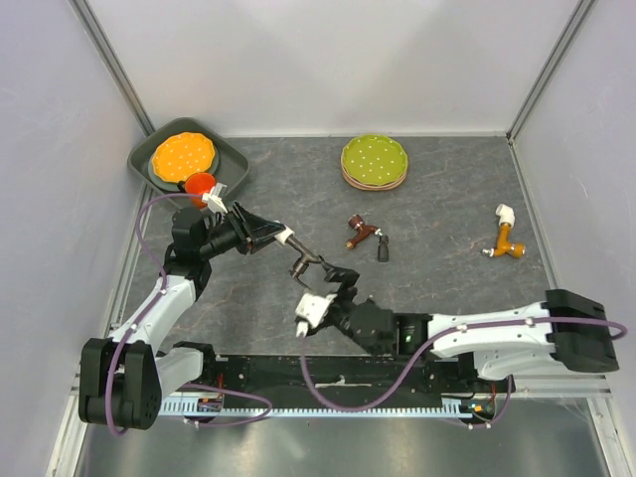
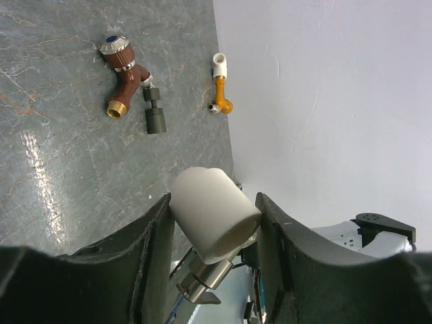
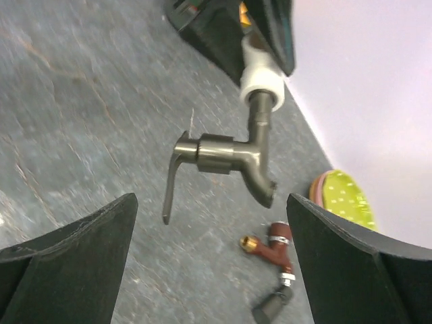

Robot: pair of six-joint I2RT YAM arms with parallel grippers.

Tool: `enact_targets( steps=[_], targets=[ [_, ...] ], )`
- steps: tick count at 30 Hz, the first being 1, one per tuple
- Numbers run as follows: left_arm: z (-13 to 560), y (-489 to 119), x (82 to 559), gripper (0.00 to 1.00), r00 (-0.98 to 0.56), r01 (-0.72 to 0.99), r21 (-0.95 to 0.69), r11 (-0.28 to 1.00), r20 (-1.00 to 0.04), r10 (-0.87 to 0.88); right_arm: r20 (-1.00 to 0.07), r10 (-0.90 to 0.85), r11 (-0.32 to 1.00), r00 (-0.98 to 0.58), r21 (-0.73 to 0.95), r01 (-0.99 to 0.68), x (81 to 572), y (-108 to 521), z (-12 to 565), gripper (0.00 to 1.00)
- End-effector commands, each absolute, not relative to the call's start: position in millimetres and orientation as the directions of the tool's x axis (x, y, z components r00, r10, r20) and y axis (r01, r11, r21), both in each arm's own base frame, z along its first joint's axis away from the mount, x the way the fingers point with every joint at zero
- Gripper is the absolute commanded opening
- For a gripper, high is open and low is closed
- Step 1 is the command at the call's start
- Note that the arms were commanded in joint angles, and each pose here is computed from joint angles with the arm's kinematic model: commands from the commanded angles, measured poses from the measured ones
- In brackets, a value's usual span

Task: Install the water faucets

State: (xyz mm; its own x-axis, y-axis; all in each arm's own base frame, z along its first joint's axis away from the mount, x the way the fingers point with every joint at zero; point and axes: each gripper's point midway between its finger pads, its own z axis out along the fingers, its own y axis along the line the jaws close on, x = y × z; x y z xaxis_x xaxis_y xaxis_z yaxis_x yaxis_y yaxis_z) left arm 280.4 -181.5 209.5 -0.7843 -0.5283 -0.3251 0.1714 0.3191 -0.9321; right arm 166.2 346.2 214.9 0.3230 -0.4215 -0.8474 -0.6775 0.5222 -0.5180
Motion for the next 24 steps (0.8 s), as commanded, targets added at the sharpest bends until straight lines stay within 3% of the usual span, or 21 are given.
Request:
enact_targets(
  steps=[1,14,15,24],
  targets=[
    [228.4,-183.7,279.3,0.02,-0.779,0.221,-0.93,0.294,-0.35,-0.52,-0.662,-0.611,0.498,0.435,-0.748,-0.439,175.8,348.4,233.6,0.98],
    [230.0,-184.1,278.1,0.02,-0.781,0.227,-0.929,0.291,-0.353,-0.515,-0.392,-0.805,0.353,0.446,-0.92,-0.173,189.0,382.3,209.4,0.98],
    [230.0,-184.1,278.1,0.02,-0.781,0.227,-0.929,0.291,-0.353,-0.515,-0.333,-0.831,0.31,0.446,-0.942,-0.128,191.6,382.7,211.1,0.98],
    [230.8,-184.3,277.6,0.02,-0.782,0.231,-0.929,0.291,-0.355,-0.513,-0.35,-0.873,0.378,0.34,-0.925,0.018,223.1,378.6,207.7,0.97]
  ],
)
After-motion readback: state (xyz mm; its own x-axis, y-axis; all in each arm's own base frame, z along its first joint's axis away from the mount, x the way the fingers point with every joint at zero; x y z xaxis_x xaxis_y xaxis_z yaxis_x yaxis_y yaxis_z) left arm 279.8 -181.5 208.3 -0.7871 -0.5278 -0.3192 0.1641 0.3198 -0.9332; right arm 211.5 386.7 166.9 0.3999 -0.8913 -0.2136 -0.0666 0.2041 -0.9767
